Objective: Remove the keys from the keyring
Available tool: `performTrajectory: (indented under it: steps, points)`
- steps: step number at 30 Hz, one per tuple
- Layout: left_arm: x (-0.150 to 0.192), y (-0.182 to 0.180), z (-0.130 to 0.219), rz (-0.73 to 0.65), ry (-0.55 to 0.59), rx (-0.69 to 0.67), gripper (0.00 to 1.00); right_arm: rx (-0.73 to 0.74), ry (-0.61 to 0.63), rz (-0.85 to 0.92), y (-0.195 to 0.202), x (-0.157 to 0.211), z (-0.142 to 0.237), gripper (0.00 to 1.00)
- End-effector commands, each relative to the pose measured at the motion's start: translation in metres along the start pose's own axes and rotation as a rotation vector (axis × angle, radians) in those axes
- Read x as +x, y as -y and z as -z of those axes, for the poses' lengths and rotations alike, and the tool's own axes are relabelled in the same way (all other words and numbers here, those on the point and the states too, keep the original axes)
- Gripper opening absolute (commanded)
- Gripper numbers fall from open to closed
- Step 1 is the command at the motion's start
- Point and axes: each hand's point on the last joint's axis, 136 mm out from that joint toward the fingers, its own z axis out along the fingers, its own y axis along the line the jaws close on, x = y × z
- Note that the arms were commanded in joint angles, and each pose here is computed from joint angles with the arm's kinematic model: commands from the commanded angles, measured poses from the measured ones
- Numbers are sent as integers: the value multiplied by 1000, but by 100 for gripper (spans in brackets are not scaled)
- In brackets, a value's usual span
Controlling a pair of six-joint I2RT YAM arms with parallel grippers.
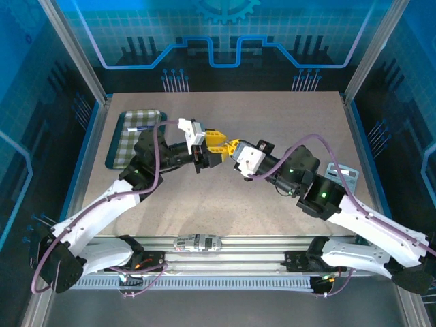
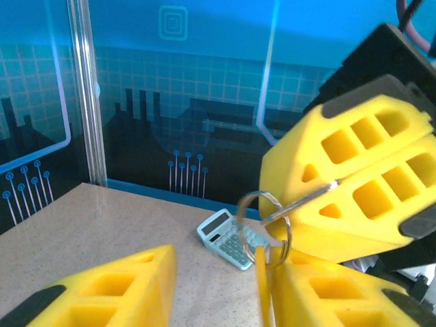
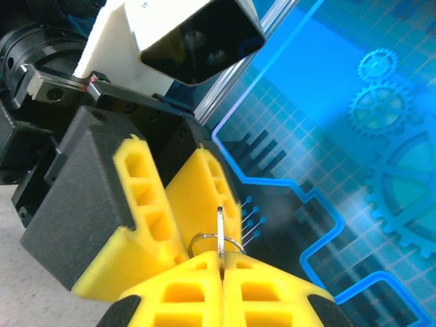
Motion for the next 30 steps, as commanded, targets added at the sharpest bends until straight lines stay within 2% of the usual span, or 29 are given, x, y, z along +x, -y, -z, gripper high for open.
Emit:
performTrajectory:
  steps: [1, 2, 3, 15, 30]
  points:
    - [-19, 2, 6, -105, 92, -24, 52, -76, -66, -55, -11, 8, 1, 0]
    - [-18, 1, 7, -115, 101, -32, 58, -82, -72, -63, -11, 7, 1, 0]
    - [-17, -1, 8, -118, 105, -41, 60, -88, -79, -73, -10, 7, 1, 0]
    - [-5, 9, 3, -180, 130, 11, 69, -116, -80, -158, -3, -3, 1, 0]
    - [-9, 18, -10, -318, 225, 4, 71, -148, -66, -285, 3, -6, 2, 0]
